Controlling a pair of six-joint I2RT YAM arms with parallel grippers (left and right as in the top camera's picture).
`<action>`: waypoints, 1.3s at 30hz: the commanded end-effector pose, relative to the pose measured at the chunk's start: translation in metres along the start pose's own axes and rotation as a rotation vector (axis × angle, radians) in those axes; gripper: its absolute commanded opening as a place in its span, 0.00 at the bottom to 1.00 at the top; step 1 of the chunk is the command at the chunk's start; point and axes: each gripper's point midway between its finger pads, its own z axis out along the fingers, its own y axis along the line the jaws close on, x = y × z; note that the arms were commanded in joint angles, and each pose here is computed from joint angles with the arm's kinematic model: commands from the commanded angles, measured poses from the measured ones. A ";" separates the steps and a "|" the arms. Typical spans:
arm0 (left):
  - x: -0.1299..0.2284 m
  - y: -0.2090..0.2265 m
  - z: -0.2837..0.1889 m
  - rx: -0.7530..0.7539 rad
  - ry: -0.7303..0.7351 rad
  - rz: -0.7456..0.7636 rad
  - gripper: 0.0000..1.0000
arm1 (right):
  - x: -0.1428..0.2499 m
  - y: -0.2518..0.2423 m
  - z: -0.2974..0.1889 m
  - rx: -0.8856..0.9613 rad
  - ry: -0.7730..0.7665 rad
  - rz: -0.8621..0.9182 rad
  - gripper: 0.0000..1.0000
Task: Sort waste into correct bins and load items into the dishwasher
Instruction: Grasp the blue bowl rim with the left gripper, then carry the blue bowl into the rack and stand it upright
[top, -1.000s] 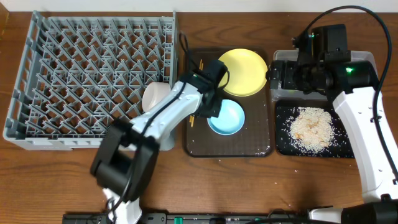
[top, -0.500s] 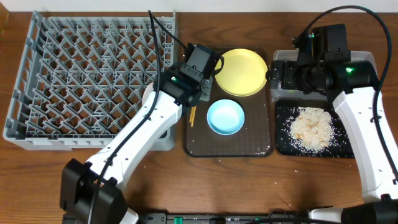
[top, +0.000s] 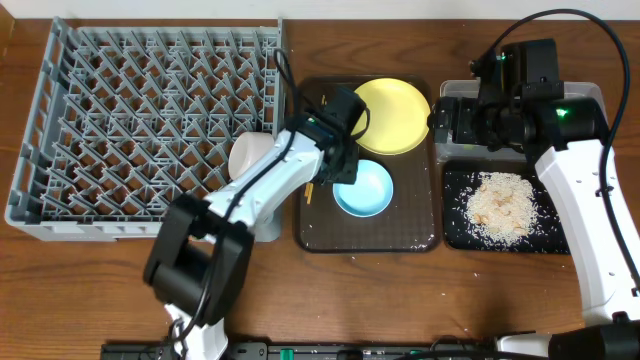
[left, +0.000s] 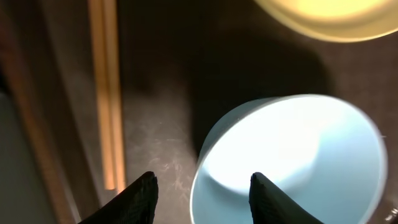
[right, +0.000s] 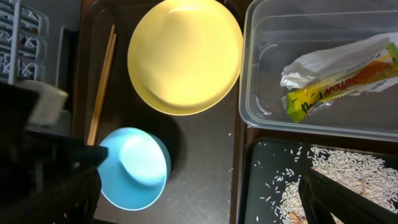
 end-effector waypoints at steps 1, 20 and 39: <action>0.012 -0.003 0.014 0.031 0.066 -0.035 0.49 | 0.000 -0.001 -0.002 0.002 -0.005 0.001 0.99; 0.017 0.000 0.037 0.101 0.155 -0.086 0.07 | 0.000 -0.001 -0.002 0.002 -0.005 0.001 0.99; -0.101 0.139 -0.160 -0.594 -0.634 -0.139 0.08 | 0.000 -0.001 -0.002 0.002 -0.005 0.001 0.99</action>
